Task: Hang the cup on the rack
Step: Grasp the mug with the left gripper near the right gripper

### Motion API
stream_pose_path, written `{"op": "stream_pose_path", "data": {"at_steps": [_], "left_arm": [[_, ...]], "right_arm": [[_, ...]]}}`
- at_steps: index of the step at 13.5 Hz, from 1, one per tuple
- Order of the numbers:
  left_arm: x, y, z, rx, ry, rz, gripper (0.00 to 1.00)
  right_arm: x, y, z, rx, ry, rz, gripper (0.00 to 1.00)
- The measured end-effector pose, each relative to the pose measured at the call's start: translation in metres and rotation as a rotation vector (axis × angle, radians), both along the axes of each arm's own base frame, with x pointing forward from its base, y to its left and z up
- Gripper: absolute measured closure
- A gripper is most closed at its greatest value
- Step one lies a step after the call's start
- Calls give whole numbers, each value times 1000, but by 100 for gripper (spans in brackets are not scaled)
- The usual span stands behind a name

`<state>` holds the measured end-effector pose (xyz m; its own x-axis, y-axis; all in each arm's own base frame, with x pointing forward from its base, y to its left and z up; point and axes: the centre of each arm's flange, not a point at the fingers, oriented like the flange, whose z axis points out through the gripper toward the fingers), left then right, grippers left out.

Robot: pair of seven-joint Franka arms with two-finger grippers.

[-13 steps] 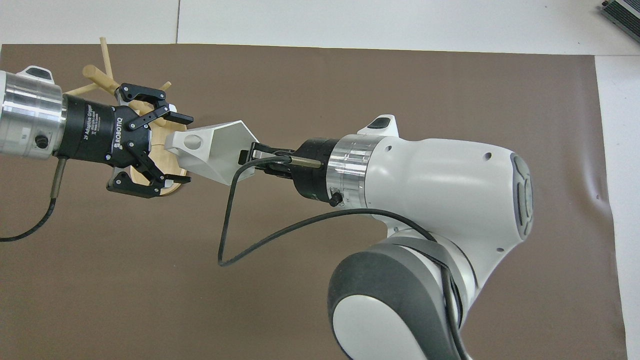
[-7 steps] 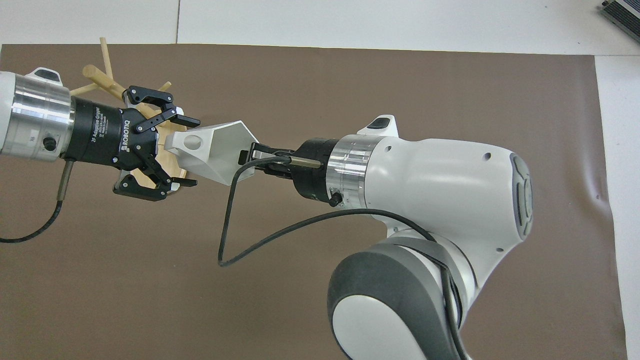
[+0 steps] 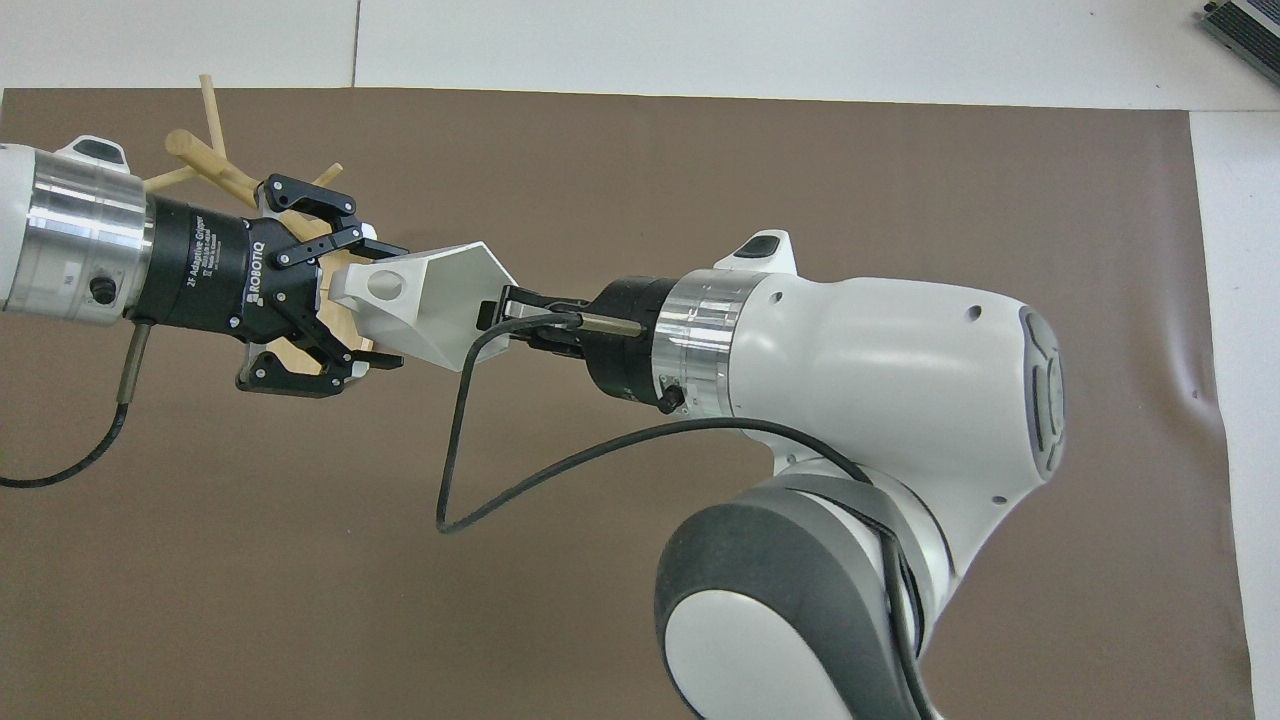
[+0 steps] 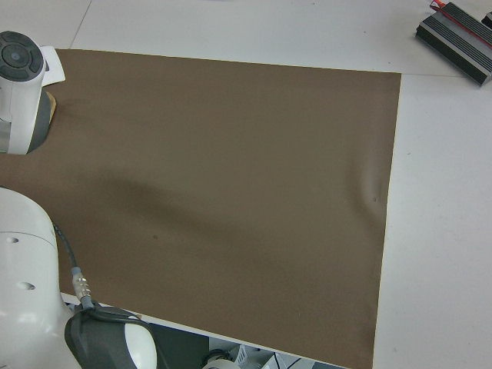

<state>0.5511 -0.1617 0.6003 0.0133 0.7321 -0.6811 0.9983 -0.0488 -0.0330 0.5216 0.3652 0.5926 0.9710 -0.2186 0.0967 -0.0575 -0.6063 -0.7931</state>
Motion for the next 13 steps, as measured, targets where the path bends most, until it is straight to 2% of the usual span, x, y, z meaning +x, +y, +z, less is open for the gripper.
{"op": "stream_pose_path", "data": {"at_steps": [1, 8, 9, 13], "left_arm": [[0, 1, 0, 0, -6, -5, 30], [0, 1, 1, 0, -7, -6, 30], [0, 1, 1, 0, -3, -3, 30], [-2, 2, 5, 0, -2, 7, 33]], "right_arm": [[0, 0, 0, 0, 0, 0, 96], [0, 0, 0, 0, 0, 0, 96], [0, 0, 0, 2, 5, -4, 92], [-1, 0, 0, 8, 23, -18, 47]]}}
